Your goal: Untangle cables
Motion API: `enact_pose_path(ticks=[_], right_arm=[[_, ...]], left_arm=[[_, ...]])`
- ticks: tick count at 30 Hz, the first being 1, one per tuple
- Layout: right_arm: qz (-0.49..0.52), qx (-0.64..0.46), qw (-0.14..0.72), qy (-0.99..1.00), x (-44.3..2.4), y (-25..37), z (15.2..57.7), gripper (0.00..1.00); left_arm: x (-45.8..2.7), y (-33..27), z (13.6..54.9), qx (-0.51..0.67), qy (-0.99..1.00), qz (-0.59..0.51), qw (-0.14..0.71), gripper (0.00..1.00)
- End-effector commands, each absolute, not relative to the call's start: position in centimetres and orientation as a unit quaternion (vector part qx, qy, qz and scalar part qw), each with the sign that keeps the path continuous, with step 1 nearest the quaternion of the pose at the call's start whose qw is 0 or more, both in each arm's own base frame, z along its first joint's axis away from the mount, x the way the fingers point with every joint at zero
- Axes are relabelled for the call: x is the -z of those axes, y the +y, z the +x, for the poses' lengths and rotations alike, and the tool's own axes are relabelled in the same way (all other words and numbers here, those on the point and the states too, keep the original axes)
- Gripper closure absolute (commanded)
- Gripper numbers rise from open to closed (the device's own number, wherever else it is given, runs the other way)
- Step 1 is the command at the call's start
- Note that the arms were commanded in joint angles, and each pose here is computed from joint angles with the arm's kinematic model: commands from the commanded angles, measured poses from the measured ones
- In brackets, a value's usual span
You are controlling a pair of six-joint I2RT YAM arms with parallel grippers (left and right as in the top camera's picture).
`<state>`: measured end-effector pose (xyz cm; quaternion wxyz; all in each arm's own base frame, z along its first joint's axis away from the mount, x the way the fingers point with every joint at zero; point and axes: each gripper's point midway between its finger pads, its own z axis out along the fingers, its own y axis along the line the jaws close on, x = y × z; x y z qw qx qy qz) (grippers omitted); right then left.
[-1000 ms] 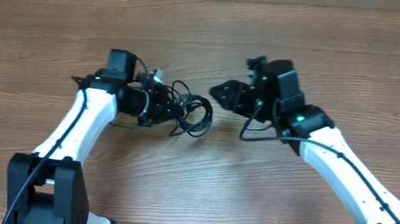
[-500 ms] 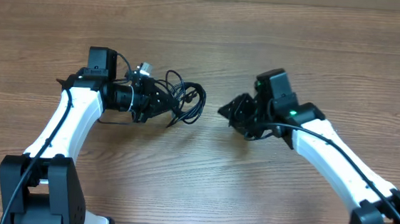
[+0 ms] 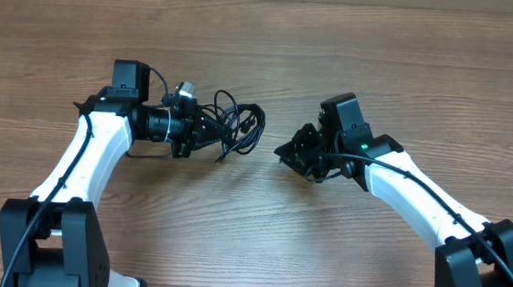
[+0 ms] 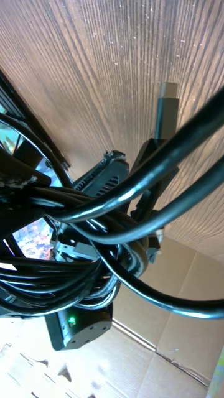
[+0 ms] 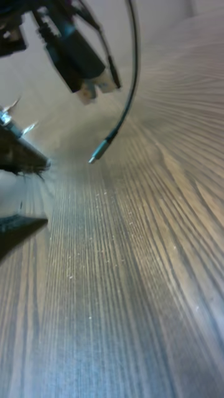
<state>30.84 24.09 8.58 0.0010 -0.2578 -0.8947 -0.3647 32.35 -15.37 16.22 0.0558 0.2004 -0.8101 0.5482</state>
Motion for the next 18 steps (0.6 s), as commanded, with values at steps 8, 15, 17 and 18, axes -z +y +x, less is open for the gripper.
enact_pose_path(ticks=[8,15,17,18], right_arm=[[-0.197,0.373,-0.028,-0.906,-8.9,27.6,29.8,0.42],[-0.174,0.414,-0.063,-0.891,-10.7,30.4,30.5,0.42],[-0.180,0.422,-0.064,-0.886,-11.1,30.7,30.7,0.43],[-0.178,0.429,-0.068,-0.883,-11.4,30.9,30.9,0.43]], left_arm=[[-15.8,-13.3,33.8,-0.527,-0.812,0.247,0.041,0.96],[-16.0,-11.9,33.8,-0.533,-0.787,0.303,0.068,0.96],[-16.1,-11.8,33.4,-0.536,-0.779,0.314,0.081,0.96],[-16.2,-11.7,33.2,-0.538,-0.775,0.318,0.090,0.96]])
